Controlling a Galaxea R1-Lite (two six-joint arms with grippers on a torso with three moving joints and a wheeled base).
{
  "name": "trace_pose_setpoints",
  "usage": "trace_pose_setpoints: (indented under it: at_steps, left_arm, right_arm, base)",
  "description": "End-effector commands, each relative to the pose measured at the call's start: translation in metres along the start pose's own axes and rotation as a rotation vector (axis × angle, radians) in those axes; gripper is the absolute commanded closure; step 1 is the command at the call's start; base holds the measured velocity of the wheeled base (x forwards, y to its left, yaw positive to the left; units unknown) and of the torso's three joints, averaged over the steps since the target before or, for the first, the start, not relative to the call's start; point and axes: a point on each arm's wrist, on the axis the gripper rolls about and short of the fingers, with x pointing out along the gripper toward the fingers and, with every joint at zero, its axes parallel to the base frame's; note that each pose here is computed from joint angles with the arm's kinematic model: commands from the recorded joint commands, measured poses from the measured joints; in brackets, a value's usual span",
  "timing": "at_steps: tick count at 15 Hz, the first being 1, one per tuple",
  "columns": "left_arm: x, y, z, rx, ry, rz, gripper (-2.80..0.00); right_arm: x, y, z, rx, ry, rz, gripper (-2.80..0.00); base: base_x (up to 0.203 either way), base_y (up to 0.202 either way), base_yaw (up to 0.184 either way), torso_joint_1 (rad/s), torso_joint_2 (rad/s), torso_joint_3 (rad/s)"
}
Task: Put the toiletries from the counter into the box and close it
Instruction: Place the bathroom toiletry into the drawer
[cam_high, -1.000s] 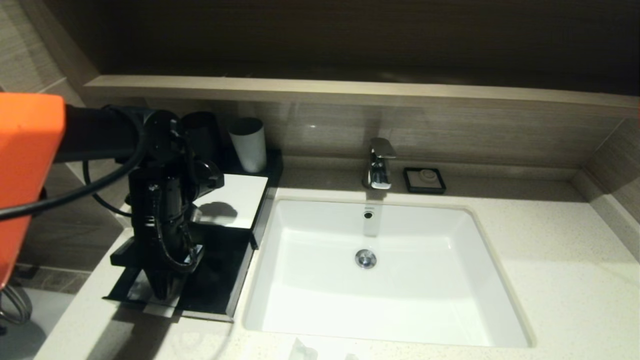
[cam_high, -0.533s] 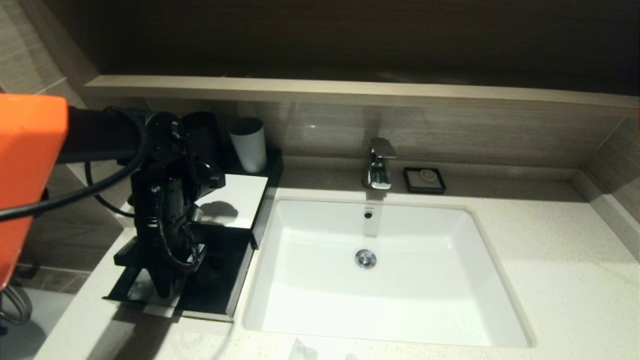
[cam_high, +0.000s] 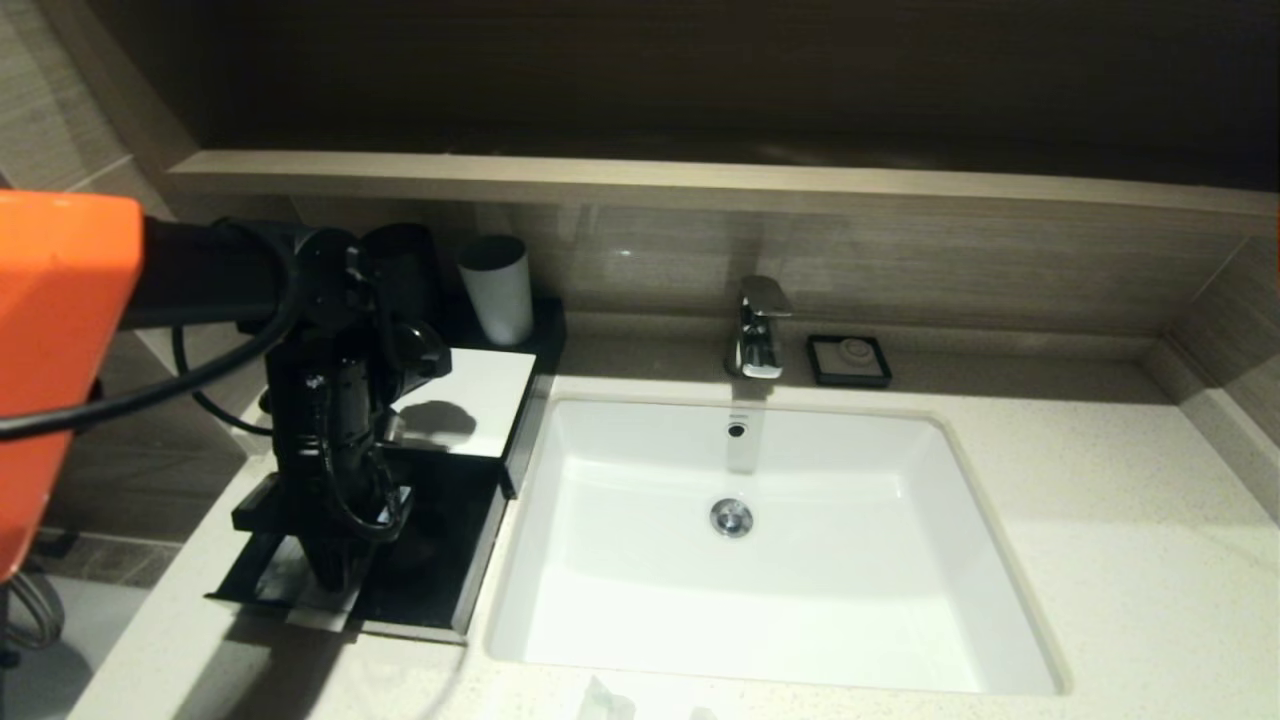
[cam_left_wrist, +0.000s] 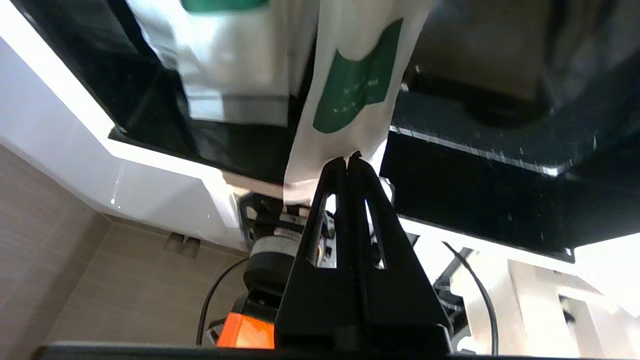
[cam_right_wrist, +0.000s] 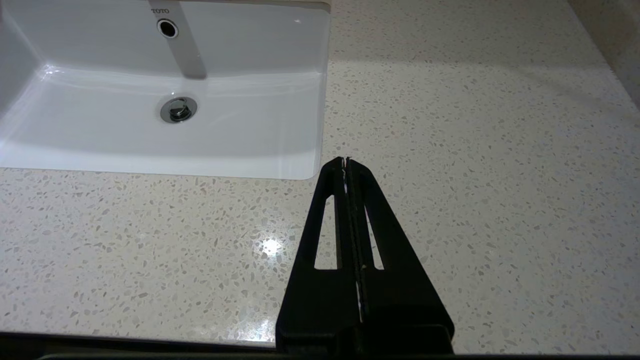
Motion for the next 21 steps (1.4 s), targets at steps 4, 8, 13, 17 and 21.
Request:
trace_pose_setpoints:
  at_steps: [4,8,13,17,21]
  left_arm:
    - [0.003,0.002,0.005,-0.018,-0.035,0.019,0.00]
    - [0.003,0.001,0.011,-0.055,-0.086,0.004,0.00]
    - [-0.002,0.000,0.016,-0.093,-0.158,-0.018,0.00]
    - [-0.015,0.003,0.013,-0.106,-0.215,-0.026,0.00]
    - [-0.029,0.008,0.002,-0.108,-0.245,-0.035,0.00]
  right_arm:
    - [0.000,0.000,0.000,0.000,-0.001,0.000,0.00]
    - [0.000,0.000,0.000,0.000,0.000,0.000,0.00]
    - [0.000,0.000,0.000,0.000,-0.001,0.000,0.00]
    - [0.000,0.000,0.000,0.000,0.001,0.000,0.00]
    - [0.000,0.000,0.000,0.000,0.001,0.000,0.00]
  base:
    - [0.000,0.000,0.000,0.000,0.00,0.000]
    - [0.000,0.000,0.000,0.000,0.00,0.000]
    - [0.000,0.000,0.000,0.000,0.00,0.000]
    - [0.000,0.000,0.000,0.000,0.00,0.000]
    - [0.000,0.000,0.000,0.000,0.00,0.000]
